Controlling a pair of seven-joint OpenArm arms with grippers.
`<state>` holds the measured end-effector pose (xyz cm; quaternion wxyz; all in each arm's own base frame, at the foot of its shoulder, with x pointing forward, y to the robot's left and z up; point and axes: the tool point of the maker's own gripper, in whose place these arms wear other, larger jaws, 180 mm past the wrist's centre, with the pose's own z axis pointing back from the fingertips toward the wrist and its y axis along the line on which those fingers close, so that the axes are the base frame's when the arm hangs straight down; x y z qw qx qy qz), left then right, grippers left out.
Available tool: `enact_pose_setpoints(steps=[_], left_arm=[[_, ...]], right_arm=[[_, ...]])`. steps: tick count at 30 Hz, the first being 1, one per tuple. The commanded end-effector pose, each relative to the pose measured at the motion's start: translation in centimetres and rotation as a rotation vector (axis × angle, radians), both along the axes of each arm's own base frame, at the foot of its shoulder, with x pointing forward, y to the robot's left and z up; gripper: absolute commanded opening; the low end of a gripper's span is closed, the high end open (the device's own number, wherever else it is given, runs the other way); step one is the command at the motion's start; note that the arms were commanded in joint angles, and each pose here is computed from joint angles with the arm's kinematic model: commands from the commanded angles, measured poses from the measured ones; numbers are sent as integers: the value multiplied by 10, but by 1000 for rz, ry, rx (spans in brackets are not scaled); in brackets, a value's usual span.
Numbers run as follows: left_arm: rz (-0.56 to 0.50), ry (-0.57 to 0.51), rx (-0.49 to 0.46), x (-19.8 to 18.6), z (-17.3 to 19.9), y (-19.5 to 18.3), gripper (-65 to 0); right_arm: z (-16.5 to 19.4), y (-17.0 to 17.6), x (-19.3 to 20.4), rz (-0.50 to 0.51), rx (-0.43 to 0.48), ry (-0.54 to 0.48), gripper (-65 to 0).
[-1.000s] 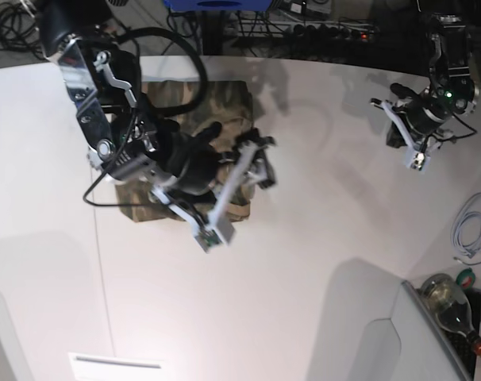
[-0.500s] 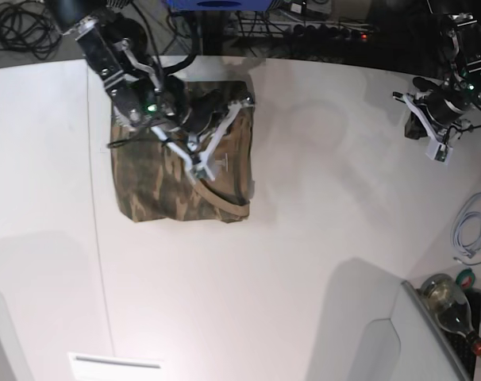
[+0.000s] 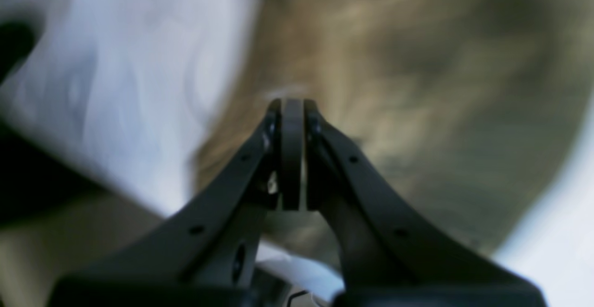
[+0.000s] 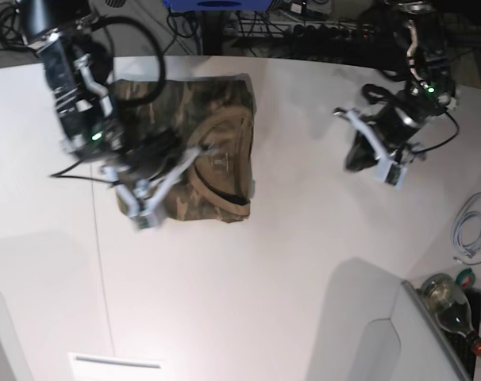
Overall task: Layout the t-shirt on the table in an organized manner, then fold the t-shirt properly
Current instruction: 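Grasp the folded shirt's sides with both grippers and square it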
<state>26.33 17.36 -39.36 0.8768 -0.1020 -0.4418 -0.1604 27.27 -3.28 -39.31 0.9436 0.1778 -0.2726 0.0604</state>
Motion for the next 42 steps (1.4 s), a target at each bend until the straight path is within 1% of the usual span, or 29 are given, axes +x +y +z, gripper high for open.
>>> enact_pose_setpoints(steps=[1,3,4,6,9,11,14,17,19,23,27,33,36,39,42], left_arm=[[-37,-67,-31,9,20,-15,-650],[-112,-97,-116,12,31,-57,-650],[-167,-109,-154,16,35,-82,-650],[-246,-90,-216,16,32,-119,-650],[-299,-33,-272,19,14,-153,-650],[-310,23,-296,20,-5,-164,-650],[-254,99,-290,29,-31,-162,-650],[-197,113,-303,38,-46,-156,-650],[-175,124,-313,38,-54,-153,-650],[-166,152,-316,35,-63,-152,-650],[-159,178,-316,30,-72,-150,-650],[-158,184,-302,30,-74,-144,-650],[-158,182,-300,30,-73,-144,-650],[-153,181,-300,30,-73,-142,-650],[-156,181,-300,29,-73,-143,-650]], right_arm=[[11,-14,12,-44,7,-34,-644],[14,-49,23,-121,-28,-56,-644],[16,-62,28,-143,-44,-65,-644],[18,-82,33,-181,-67,-75,-644],[25,-97,41,-210,-82,-99,-644],[30,-98,45,-191,-81,-121,-644],[33,-88,49,-137,-75,-142,-644],[28,-79,53,-140,-48,-126,-644],[24,-79,59,-151,-43,-127,-644],[10,-83,68,-180,-35,-123,-644],[-11,-84,71,-157,-33,-93,-644],[-54,-99,65,-199,-50,-1,-644],[-64,-108,66,-222,-62,7,-644],[-57,-114,69,-221,-75,-20,-644],[-35,-107,70,-202,-62,-89,-644]])
